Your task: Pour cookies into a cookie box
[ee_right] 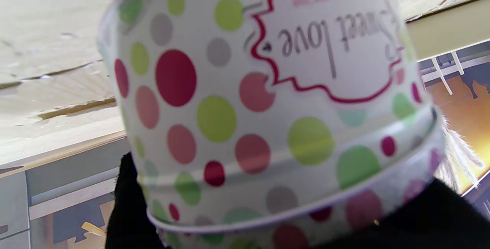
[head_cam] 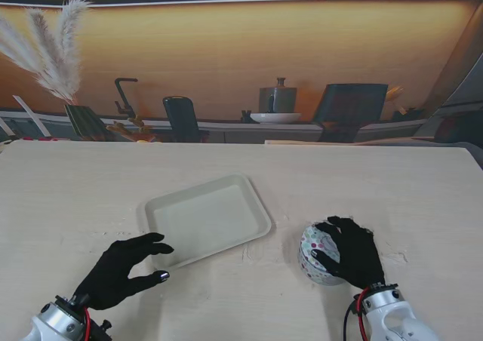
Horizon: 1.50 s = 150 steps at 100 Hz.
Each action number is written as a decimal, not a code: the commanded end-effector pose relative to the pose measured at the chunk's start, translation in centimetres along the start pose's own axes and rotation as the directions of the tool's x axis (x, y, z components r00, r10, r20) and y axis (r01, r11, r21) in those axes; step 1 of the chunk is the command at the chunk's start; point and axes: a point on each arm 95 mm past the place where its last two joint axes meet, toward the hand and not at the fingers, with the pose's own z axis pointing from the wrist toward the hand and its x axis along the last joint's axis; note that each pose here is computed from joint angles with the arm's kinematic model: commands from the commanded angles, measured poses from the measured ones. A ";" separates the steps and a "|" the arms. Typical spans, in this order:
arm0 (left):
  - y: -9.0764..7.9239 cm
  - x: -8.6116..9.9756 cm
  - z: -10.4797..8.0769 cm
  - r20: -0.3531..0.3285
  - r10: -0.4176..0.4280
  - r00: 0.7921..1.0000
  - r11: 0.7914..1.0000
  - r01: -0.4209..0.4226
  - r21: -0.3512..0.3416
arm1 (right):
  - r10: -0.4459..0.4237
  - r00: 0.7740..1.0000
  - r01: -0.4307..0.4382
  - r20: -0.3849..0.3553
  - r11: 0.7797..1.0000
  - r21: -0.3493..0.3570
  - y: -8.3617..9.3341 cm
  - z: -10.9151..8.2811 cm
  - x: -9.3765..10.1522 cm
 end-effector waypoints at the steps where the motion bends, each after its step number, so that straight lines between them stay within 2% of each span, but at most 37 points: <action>1: 0.3 0.3 -0.1 -0.003 -0.002 1.000 1.000 0.002 -0.014 | 0.005 1.000 -0.006 0.026 0.999 0.049 -1.2 -1.3 -0.6; 34: 0.1 0.3 -0.3 -0.005 0.002 1.000 1.000 -0.002 0.000 | 0.029 0.999 -0.028 0.014 0.999 -0.014 0.5 -1.2 -0.2; 85: 0.0 0.3 -0.4 -0.005 0.007 1.000 1.000 -0.007 0.011 | 0.056 0.998 -0.058 -0.020 0.995 -0.080 2.3 -1.0 0.7; 119: 0.1 0.4 -0.2 -0.009 0.009 1.000 1.000 -0.009 0.016 | 0.109 0.989 -0.124 -0.102 0.979 -0.161 4.4 -1.7 3.7; 150: 0.5 0.5 0.0 -0.018 0.004 1.000 1.000 -0.004 0.019 | 0.139 0.972 -0.177 -0.189 0.964 -0.198 5.1 -1.9 7.4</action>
